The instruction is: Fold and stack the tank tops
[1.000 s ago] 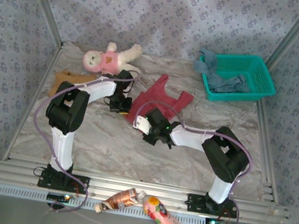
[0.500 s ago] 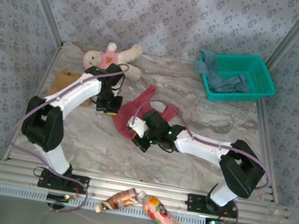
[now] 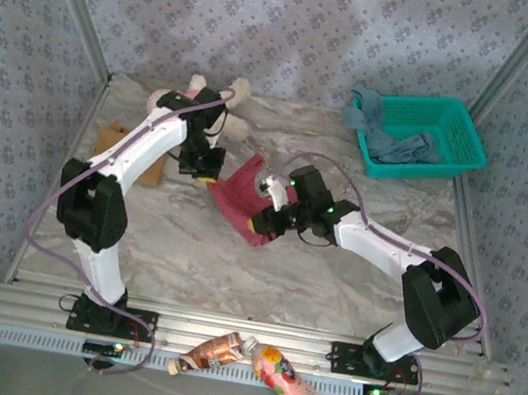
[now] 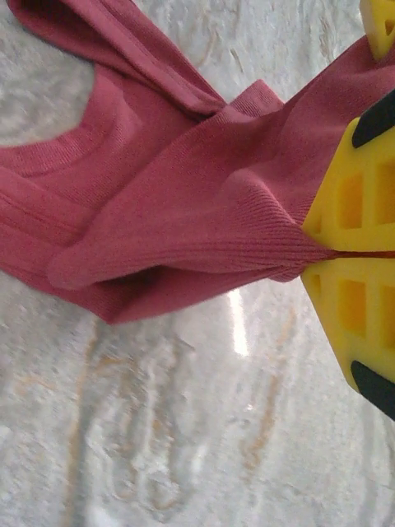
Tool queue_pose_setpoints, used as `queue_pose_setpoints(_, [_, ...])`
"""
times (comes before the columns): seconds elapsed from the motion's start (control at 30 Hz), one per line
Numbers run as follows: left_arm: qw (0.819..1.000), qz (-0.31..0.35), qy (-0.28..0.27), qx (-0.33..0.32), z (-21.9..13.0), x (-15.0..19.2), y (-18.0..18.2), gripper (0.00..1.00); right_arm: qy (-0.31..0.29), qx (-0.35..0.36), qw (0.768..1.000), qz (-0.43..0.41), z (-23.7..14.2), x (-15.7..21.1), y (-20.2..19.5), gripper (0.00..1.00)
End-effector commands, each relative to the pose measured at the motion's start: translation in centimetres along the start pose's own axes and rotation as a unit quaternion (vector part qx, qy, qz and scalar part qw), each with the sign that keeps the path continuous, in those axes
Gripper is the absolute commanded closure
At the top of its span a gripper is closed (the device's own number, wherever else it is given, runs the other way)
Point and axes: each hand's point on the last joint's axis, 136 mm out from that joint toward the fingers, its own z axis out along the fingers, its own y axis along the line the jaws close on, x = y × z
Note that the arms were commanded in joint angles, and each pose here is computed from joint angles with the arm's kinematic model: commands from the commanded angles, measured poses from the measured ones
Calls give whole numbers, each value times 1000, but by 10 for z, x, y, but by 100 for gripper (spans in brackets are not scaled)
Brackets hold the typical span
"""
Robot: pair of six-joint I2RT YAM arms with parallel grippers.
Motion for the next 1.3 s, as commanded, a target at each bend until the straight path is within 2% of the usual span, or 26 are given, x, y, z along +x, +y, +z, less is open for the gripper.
queue_pose_setpoints(0.0, [1000, 14, 11, 22, 11, -20, -12, 93, -6, -48, 998, 35, -10, -16, -5, 97])
queue_pose_setpoints(0.23, [998, 24, -6, 50, 22, -69, -37, 93, 16, -51, 997, 52, -22, -23, -41, 97])
queue_pose_setpoints(0.27, [998, 28, -6, 52, 22, -73, -40, 93, 5, -54, 998, 40, -27, -36, -40, 97])
queue_pose_setpoints(0.4, [998, 24, -18, 53, 19, -81, -40, 93, 16, -66, 997, 28, -26, -39, -32, 97])
queue_pose_setpoints(0.6, [997, 19, -28, 63, 28, -95, -43, 93, -7, -35, 999, 38, -35, -47, -55, 97])
queue_pose_setpoints(0.73, [997, 21, -38, 70, 25, -101, -47, 93, 0, -55, 998, 17, -33, -56, -41, 97])
queue_pose_setpoints(0.97, [999, 11, -42, 30, 6, -73, -18, 96, 20, -88, 996, 10, -11, -38, 11, 97])
queue_pose_setpoints(1.07, [999, -7, -41, 6, -2, -49, 6, 99, 27, -97, 995, 8, 1, -29, 33, 97])
queue_pose_setpoints(1.1, [999, -13, -41, 0, -5, -40, 13, 99, 37, -100, 994, 18, 9, -16, 37, 97])
queue_pose_setpoints(1.27, [999, -36, -32, -16, -19, 5, 41, 100, 42, -120, 992, 21, 27, -8, 69, 97])
